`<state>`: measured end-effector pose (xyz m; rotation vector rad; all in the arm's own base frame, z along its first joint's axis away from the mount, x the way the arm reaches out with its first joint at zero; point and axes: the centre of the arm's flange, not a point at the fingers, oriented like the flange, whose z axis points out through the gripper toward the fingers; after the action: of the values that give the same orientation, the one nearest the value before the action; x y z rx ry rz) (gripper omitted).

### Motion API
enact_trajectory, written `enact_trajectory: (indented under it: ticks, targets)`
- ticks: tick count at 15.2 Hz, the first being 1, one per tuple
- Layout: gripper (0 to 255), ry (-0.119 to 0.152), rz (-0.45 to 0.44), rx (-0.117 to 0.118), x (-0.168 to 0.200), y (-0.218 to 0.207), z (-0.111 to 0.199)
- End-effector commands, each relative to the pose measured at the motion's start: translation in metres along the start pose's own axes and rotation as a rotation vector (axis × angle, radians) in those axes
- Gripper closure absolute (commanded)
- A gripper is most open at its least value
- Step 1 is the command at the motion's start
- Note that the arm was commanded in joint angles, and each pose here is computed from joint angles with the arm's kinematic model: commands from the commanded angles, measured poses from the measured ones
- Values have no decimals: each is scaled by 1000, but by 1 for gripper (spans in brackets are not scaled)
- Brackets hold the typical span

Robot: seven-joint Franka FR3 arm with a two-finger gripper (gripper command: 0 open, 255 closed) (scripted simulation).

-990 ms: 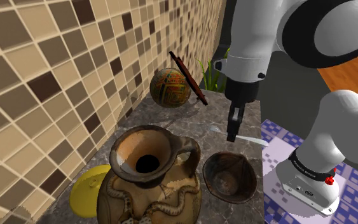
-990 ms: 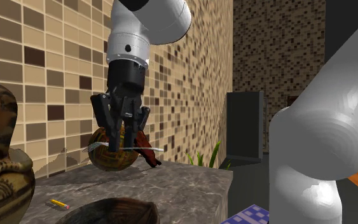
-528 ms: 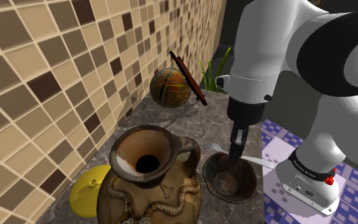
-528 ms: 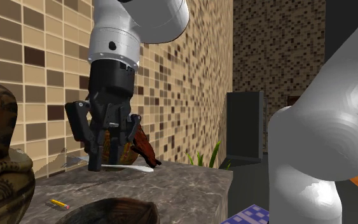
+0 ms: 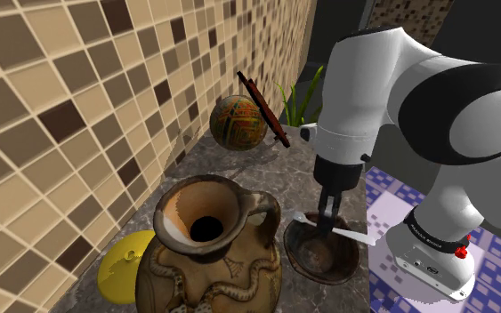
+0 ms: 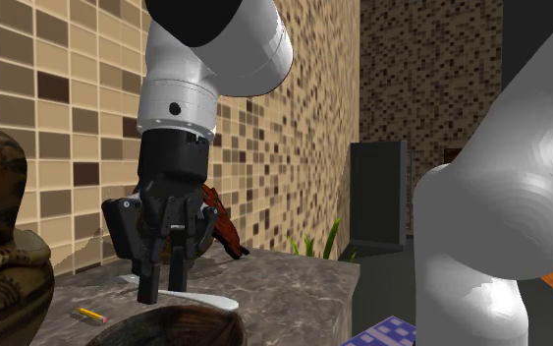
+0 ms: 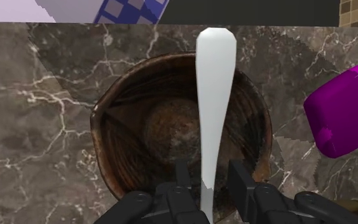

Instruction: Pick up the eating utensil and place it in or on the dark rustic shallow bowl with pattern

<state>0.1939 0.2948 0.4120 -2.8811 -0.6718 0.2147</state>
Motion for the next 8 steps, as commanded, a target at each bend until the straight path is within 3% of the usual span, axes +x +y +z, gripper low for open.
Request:
enact_trajectory:
  ticks: [1, 7, 8]
  targets:
    - [255, 1, 0, 0, 0, 0, 3]
    - [255, 1, 0, 0, 0, 0, 3]
    - [0, 1, 0, 0, 0, 0, 3]
